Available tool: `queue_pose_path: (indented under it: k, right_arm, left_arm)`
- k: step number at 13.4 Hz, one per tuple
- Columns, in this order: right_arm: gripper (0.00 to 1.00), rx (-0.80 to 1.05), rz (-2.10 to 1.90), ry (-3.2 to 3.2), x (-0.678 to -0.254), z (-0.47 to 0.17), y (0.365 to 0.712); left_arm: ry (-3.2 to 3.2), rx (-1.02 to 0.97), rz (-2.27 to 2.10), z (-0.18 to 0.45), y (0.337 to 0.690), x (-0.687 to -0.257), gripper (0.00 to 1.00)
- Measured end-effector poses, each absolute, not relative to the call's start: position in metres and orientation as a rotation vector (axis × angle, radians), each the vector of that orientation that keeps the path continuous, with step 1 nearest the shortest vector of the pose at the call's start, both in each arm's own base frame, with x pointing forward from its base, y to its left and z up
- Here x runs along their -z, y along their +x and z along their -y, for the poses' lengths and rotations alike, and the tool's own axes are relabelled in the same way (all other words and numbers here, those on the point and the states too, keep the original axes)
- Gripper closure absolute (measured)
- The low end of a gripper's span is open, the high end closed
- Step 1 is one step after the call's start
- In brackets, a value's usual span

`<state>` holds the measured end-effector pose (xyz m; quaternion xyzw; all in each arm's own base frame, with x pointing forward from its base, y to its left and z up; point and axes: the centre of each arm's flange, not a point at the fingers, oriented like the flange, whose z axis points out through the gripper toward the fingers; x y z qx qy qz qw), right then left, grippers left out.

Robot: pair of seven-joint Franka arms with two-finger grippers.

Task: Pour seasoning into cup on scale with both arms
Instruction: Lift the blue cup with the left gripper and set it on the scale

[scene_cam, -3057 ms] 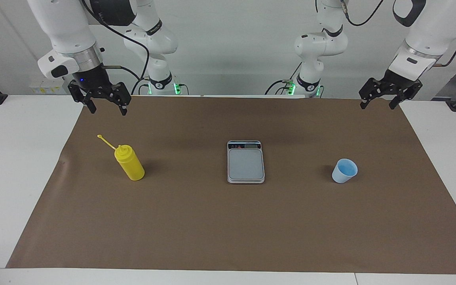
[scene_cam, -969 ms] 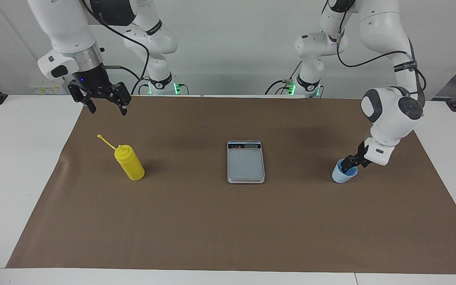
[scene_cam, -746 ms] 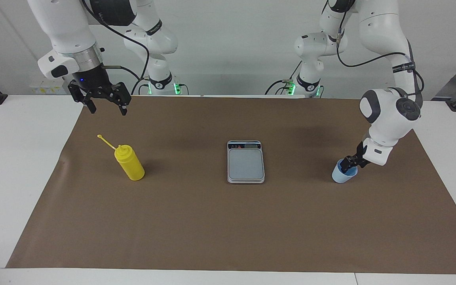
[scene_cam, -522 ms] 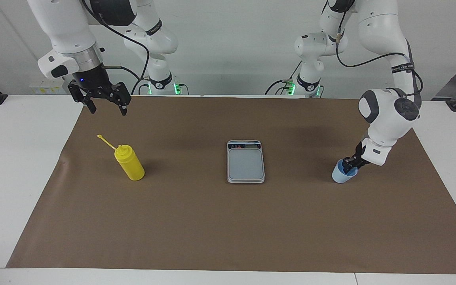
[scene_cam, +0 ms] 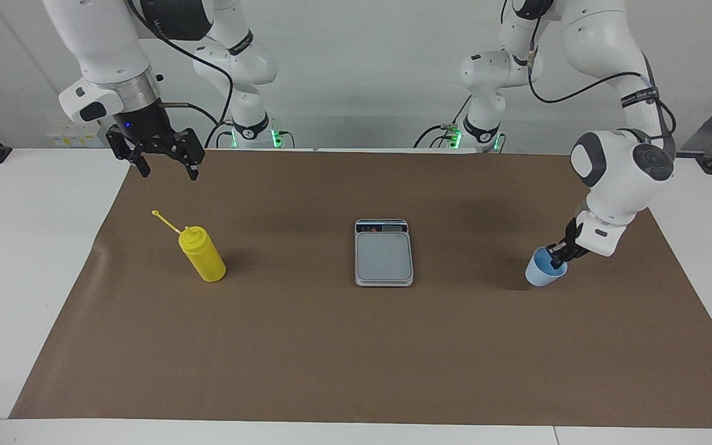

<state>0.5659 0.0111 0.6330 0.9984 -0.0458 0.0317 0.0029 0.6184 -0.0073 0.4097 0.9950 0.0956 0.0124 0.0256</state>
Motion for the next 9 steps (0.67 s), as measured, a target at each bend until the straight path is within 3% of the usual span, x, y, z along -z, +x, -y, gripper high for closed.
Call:
queue_pose_path:
  k: [4,9]
  right_arm:
    - [0.00,-0.099,0.144,3.131,-0.633,-0.011,0.566]
    - [0.00,-0.091,0.143,3.131,-0.632,-0.011,0.565]
  left_arm:
    - [3.055,-0.023,-0.231,0.067,0.627,-0.487,0.97]
    - [3.030,-0.010,-0.254,0.207,0.599,-0.503,0.97]
